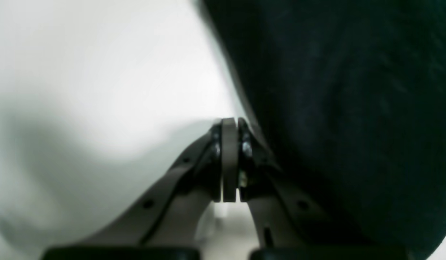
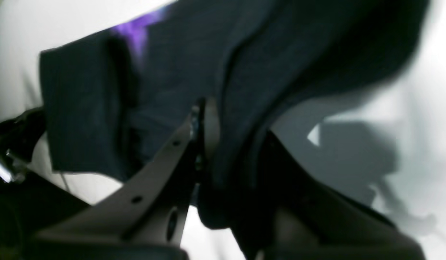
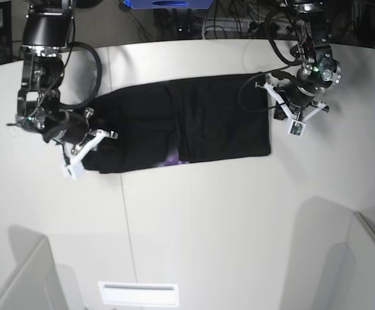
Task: Fold the T-shirt properly
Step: 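Grasp the shirt end with the right gripper and lift it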
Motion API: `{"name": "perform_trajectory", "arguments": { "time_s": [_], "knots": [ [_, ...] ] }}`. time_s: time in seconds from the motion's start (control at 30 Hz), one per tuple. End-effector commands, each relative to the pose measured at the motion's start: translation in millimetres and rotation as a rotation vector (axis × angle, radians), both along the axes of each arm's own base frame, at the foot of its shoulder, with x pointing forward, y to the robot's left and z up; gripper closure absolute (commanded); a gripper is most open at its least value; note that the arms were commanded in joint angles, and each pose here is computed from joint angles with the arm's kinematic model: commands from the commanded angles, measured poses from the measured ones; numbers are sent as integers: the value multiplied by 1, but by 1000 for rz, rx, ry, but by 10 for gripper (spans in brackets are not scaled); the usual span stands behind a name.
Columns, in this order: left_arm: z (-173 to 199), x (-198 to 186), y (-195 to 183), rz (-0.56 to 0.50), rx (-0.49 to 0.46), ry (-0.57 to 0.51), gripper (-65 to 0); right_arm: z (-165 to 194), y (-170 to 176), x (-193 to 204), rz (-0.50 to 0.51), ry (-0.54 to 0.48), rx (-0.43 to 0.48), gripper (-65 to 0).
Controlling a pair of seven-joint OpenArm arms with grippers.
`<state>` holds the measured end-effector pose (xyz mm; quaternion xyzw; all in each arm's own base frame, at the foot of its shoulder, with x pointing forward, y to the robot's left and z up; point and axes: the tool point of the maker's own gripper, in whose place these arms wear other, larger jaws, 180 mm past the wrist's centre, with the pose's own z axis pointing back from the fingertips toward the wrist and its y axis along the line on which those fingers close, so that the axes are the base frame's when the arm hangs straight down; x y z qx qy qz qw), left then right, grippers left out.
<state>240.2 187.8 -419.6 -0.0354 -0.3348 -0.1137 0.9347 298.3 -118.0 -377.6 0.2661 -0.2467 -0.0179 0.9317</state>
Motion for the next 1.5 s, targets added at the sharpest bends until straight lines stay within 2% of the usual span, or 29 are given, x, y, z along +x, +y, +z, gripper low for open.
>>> {"name": "perform_trajectory", "arguments": {
  "time_s": [0.0,0.17,0.43,0.57,0.8,1.13,1.23,1.47],
  "knots": [
    [11,7,4,-2,9,-40,0,21,6,11,18,-77,14,0],
    [9,-1,22,4,49,-22,0,37,38,2,76,-118,50,0],
    [12,-12,61,92,95,-13,0,75,86,-12,141,-181,141,0],
    [8,-16,56,86,87,-1,0,79,106,-17,182,-186,169,0],
    [-2,-18,22,-3,53,26,0,87,139,-22,209,-206,242,0],
    [-6,-29,21,-5,53,48,0,91,184,-41,303,-239,299,0],
    [-8,-33,21,-6,53,57,0,89,195,-43,268,-205,321,0],
    [-10,-39,23,-3,57,69,0,43,221,-45,286,-227,181,0]
  ]
}}
